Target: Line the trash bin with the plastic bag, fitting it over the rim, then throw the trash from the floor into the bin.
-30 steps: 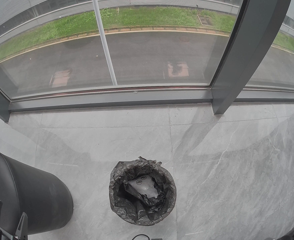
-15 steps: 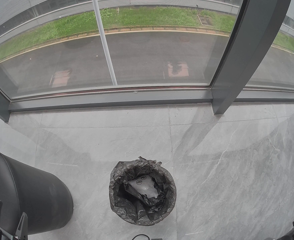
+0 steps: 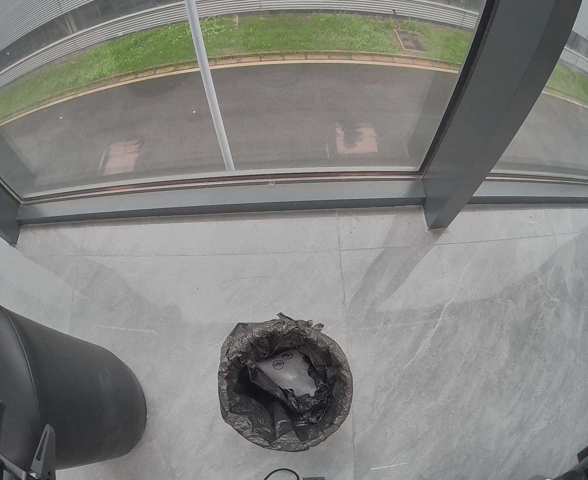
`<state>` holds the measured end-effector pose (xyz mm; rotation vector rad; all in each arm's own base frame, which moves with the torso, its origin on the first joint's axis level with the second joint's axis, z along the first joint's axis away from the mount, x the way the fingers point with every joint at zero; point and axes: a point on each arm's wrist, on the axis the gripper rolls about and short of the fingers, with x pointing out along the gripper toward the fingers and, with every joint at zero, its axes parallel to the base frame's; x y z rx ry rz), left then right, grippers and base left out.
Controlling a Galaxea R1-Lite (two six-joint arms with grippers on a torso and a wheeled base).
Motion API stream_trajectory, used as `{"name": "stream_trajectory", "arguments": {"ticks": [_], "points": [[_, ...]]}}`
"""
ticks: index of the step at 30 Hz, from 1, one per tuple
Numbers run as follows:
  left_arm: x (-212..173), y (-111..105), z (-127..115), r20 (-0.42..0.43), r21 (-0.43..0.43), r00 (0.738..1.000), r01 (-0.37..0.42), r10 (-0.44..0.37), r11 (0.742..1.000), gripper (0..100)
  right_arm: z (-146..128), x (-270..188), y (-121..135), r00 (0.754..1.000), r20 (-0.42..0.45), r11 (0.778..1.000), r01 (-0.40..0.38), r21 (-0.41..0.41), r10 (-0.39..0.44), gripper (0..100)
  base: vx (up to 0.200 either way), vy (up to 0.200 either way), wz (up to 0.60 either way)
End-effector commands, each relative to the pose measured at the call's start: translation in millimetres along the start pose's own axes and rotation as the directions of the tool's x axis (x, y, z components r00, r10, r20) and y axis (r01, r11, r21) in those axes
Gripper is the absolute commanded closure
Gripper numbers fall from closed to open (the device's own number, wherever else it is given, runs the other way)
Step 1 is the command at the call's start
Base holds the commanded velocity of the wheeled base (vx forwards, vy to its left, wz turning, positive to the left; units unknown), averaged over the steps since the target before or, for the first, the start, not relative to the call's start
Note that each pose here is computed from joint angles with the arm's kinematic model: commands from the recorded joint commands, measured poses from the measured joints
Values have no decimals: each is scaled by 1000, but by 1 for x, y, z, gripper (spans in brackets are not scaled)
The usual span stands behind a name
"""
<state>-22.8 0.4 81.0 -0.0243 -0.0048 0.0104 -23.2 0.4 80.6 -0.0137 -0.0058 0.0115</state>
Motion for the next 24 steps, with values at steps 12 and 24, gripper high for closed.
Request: {"name": "stream_trajectory", "arguments": {"ticks": [12,24], "points": [[0,0,-5,0,0,1000,0,0,1000,0,-5,0,0,1000,-5,999,-21,-34,21,100,0,0,0],[0,0,-5,-2,0,1000,0,0,1000,0,-5,0,0,1000,-6,1000,-15,-5,15,100,0,0,0]]}}
